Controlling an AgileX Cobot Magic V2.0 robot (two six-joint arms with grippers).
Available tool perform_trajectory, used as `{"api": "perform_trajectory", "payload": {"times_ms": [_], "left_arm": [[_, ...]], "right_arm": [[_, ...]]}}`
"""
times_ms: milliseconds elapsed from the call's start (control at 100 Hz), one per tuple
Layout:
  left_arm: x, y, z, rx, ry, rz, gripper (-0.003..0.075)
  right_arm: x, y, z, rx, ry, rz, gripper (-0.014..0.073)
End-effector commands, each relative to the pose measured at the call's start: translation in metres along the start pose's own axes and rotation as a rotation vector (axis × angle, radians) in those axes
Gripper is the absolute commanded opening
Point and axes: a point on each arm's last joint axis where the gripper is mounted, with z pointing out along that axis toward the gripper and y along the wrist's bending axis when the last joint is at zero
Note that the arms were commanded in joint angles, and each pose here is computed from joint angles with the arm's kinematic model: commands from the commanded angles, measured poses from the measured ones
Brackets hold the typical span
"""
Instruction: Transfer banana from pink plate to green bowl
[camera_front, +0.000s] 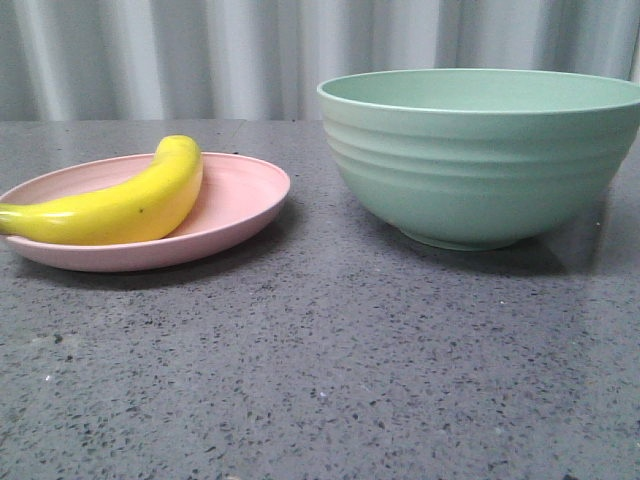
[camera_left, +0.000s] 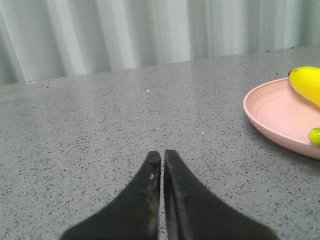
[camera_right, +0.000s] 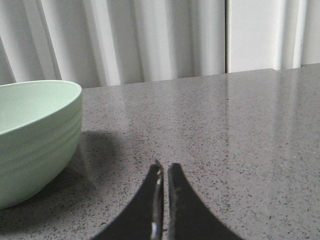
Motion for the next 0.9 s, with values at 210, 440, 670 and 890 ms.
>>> {"api": "perform_trajectory", "payload": {"times_ms": [210, 440, 670, 890], "left_arm": [[-0.0104, 0.0009, -0.0028, -0.009, -0.145, -0.008, -0.002], [-0.0106, 0.0009, -0.0028, -0.009, -0.147, -0.008, -0.002], [-0.0106, 0.0009, -0.0028, -0.009, -0.147, -0.008, -0.002], [-0.0106, 0.0009, -0.0028, -0.009, -0.147, -0.008, -0.002]], "right_arm": [[-0.002, -0.0011, -0.0009, 0.01, -0.088, -0.015, -0.0067], [-0.0022, -0.0011, -0.001, 0.01, -0.09, -0.015, -0.0067], [-0.0022, -0.0011, -0.001, 0.01, -0.09, -0.015, -0.0067], [-0.0022, -0.0011, -0.001, 0.01, -0.09, -0.015, -0.0067]]}}
